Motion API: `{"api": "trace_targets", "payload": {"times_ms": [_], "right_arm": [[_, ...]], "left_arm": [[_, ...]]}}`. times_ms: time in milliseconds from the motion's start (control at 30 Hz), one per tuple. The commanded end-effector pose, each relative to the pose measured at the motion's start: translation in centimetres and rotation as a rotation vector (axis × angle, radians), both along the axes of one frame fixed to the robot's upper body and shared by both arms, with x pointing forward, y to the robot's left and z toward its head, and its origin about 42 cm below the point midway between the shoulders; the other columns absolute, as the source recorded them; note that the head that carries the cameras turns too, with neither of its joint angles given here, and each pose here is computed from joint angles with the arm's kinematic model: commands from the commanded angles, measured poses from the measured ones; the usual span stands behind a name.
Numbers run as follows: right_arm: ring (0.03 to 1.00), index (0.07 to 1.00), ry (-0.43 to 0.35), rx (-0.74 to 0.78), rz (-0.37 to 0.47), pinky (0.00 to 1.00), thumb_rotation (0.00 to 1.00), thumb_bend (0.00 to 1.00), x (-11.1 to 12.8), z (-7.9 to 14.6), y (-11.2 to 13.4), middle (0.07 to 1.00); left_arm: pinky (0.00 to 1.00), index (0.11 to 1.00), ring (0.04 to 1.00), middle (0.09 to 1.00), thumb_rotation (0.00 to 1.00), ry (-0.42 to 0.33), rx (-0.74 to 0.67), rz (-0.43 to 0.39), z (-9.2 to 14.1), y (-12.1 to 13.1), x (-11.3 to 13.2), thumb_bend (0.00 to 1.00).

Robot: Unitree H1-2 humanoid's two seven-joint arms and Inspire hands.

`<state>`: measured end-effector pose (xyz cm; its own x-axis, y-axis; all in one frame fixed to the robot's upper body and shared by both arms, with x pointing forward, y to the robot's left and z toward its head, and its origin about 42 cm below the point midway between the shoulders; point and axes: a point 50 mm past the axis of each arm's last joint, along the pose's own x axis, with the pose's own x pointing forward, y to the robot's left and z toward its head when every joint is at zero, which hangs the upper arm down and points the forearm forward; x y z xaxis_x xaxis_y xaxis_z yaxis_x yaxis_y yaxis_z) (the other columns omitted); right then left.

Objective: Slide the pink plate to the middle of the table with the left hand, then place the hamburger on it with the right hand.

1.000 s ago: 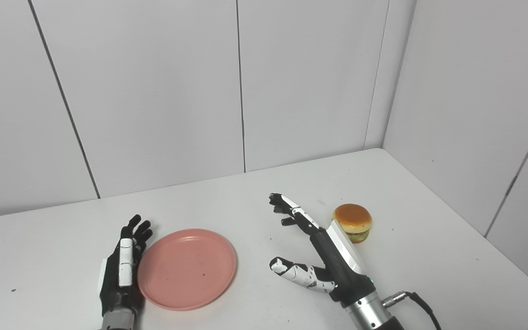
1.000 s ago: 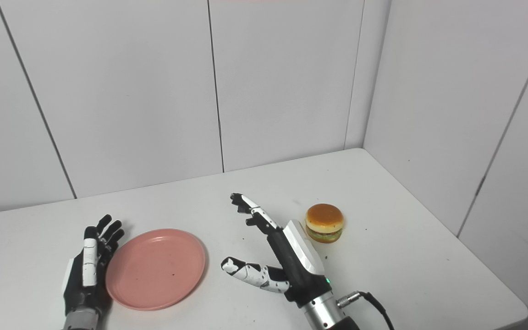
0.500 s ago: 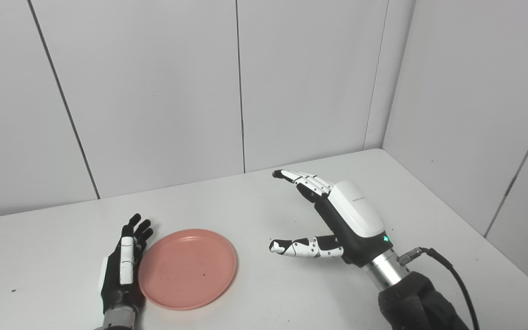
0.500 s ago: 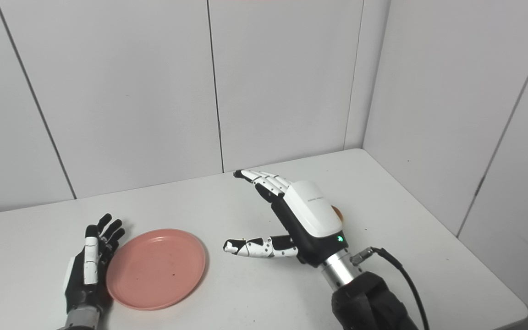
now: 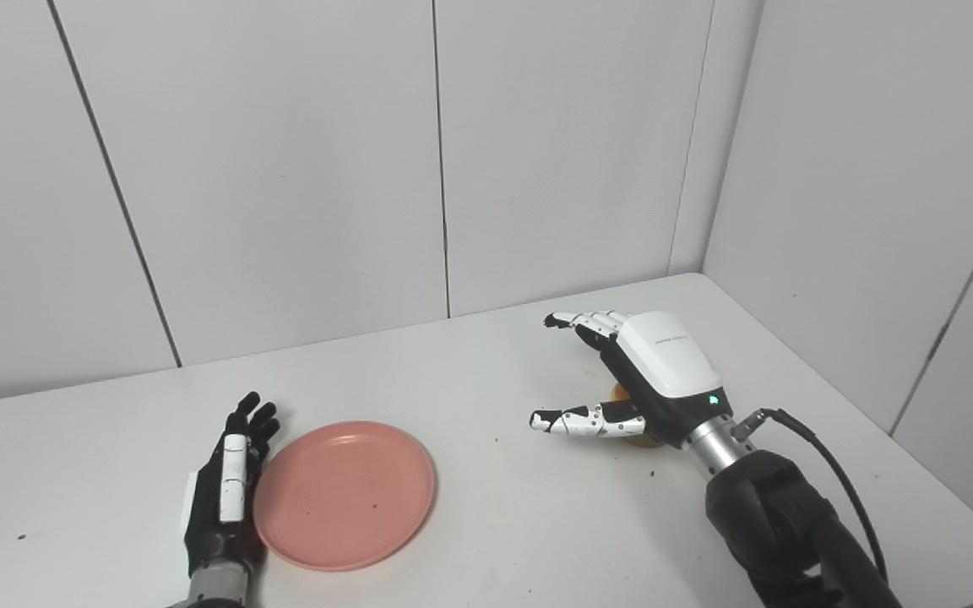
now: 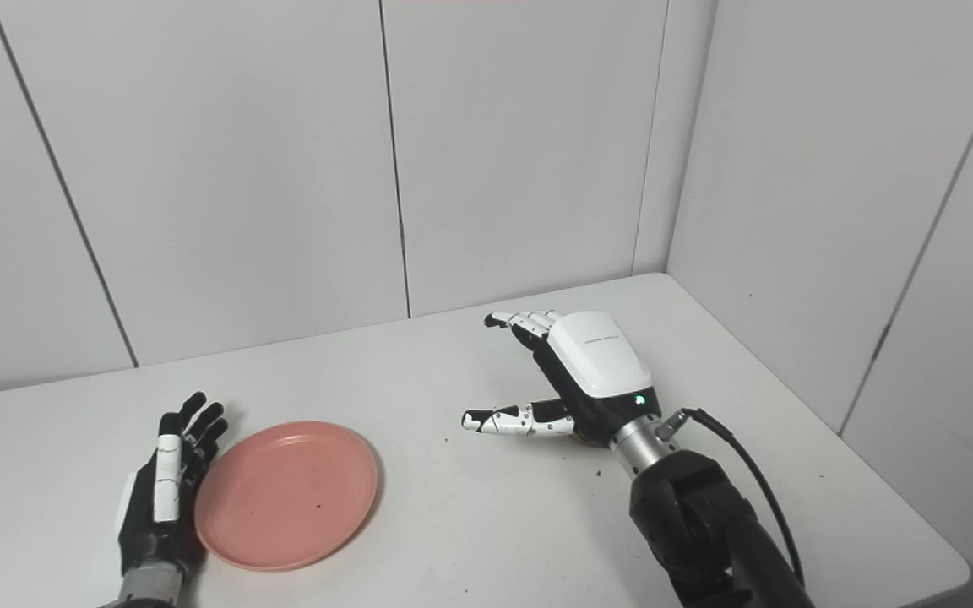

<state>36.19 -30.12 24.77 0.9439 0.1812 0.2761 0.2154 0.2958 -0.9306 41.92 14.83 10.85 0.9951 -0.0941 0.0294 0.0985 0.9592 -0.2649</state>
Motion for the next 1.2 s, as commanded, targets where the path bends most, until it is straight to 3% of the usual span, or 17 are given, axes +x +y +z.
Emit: {"api": "trace_targets", "payload": {"times_ms": [0, 300, 800, 1167], "right_arm": [[0.784, 0.779, -0.081, -0.022, -0.011, 0.73, 0.88, 0.91, 1.3, 2.3, -0.3, 0.782], [0.78, 0.768, -0.005, -0.062, -0.056, 0.72, 0.88, 0.91, 4.4, 1.2, -1.3, 0.777], [0.754, 0.724, 0.059, -0.115, -0.106, 0.7, 0.85, 0.9, 6.4, -1.0, -3.4, 0.747], [0.767, 0.733, 0.098, -0.144, -0.142, 0.72, 0.86, 0.9, 6.9, -1.0, -4.2, 0.757]], "left_arm": [[1.0, 0.857, 0.905, 0.877, 0.89, 0.061, 0.017, 0.003, -1.6, 0.0, -0.9, 0.84], [1.0, 0.868, 0.913, 0.879, 0.89, 0.058, 0.026, 0.003, -1.6, 0.0, -0.9, 0.84], [1.0, 0.852, 0.901, 0.866, 0.88, 0.049, 0.015, -0.002, -1.1, -0.4, -0.8, 0.85], [1.0, 0.847, 0.895, 0.863, 0.88, 0.053, 0.014, 0.001, -1.1, -0.2, -0.7, 0.86]]}}
